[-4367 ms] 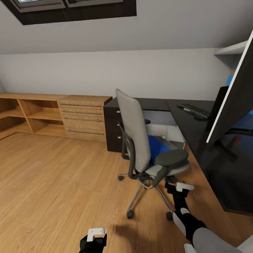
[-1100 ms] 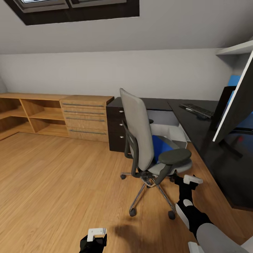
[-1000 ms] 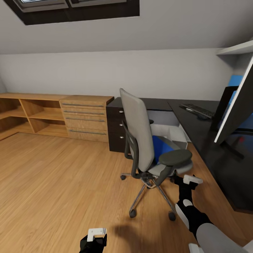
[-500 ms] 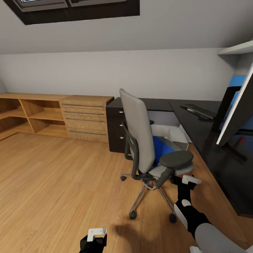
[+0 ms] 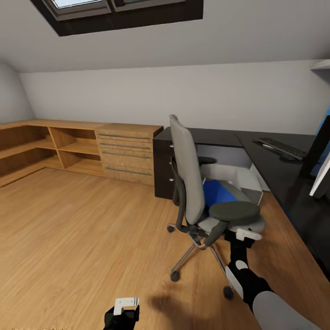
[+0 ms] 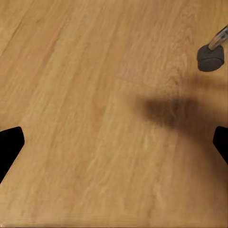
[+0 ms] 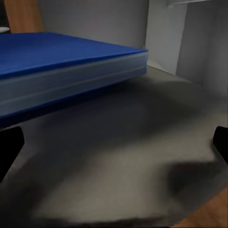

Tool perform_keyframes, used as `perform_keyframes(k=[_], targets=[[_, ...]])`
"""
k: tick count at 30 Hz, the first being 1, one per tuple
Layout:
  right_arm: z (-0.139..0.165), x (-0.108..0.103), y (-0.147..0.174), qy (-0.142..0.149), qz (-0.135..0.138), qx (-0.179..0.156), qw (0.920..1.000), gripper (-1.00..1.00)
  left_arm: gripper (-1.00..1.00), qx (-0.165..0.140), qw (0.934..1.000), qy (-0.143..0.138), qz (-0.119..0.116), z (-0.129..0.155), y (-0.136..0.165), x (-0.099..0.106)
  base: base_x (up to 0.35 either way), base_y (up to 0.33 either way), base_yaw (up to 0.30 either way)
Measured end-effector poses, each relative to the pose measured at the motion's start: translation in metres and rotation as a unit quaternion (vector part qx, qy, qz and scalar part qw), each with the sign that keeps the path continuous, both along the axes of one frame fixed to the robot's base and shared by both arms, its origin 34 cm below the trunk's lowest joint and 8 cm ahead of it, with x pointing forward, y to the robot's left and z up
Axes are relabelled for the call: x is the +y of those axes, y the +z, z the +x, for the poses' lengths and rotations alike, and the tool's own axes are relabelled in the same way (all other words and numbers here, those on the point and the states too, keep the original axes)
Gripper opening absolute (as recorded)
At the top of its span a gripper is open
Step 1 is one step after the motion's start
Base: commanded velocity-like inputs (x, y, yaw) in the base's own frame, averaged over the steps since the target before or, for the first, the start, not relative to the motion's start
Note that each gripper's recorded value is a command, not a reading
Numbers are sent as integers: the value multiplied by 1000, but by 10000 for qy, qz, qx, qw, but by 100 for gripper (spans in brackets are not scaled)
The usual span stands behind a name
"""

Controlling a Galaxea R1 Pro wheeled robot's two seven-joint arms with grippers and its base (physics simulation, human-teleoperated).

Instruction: In the bedroom, organize the workspace by keeping the computer under the desk, ensuring the monitor is on the desk, placing the keyboard on the desk next to the monitor, placing the mouse on the desk next to the keyboard, moving the folder from the swivel chair onto the desk next to the mouse, stacking the notebook on top of the folder with the pen on top of the notebook, and positioning the swivel chair next to the desk.

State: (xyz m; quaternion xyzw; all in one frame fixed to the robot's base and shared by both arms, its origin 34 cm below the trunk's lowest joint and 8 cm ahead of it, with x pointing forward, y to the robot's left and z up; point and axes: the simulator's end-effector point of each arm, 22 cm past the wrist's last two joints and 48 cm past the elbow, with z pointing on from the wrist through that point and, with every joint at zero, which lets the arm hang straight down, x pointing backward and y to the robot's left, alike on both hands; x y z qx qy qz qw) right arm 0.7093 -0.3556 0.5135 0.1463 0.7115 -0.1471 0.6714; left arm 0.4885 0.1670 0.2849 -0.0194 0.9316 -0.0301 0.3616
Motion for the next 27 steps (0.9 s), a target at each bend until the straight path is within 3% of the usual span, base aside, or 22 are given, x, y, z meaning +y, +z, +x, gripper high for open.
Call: perform_keyframes(k=[11, 27], targets=[[0, 2, 1, -4, 20, -18, 10000, 100, 100, -1, 10000, 0, -1, 0, 0, 0, 0, 0, 166], [-1, 0, 1, -55, 66, -51, 9999, 100, 100, 0, 10000, 0, -2, 0, 0, 0, 0, 0, 52]])
